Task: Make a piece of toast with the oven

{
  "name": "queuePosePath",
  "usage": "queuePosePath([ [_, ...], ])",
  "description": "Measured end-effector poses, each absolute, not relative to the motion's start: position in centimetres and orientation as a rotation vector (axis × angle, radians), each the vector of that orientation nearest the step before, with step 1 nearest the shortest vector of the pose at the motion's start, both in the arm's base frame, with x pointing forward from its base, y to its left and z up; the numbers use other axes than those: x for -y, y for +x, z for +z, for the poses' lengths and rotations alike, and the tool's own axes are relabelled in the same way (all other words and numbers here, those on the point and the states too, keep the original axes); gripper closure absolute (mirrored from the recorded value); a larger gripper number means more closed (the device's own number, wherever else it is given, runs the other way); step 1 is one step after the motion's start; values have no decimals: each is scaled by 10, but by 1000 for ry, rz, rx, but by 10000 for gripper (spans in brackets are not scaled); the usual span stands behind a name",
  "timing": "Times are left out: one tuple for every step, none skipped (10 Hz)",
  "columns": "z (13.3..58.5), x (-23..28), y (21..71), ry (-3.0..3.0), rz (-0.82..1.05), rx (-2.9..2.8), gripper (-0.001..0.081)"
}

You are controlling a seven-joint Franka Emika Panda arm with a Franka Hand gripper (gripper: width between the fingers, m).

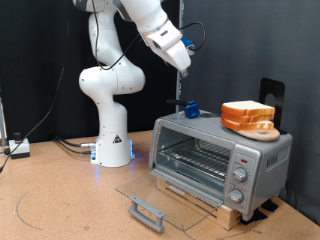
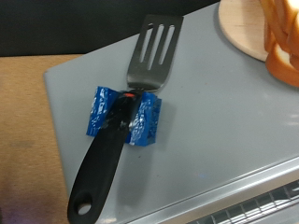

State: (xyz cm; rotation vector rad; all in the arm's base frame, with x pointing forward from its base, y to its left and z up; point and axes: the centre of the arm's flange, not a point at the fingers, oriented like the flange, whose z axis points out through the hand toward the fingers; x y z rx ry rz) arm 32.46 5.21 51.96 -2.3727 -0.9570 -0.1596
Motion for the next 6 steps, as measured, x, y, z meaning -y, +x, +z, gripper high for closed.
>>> queuePosePath([
  [521, -59, 314, -2424, -197, 899, -1],
  [520, -68, 302, -2483, -205, 827, -1],
  [518, -77, 289, -2524, -205, 770, -1],
  [515, -83, 277, -2549, -205, 745, -1],
  [510, -89, 266, -2561, -207, 751, -1],
  [506, -96, 255, -2556, -216, 762, -1],
])
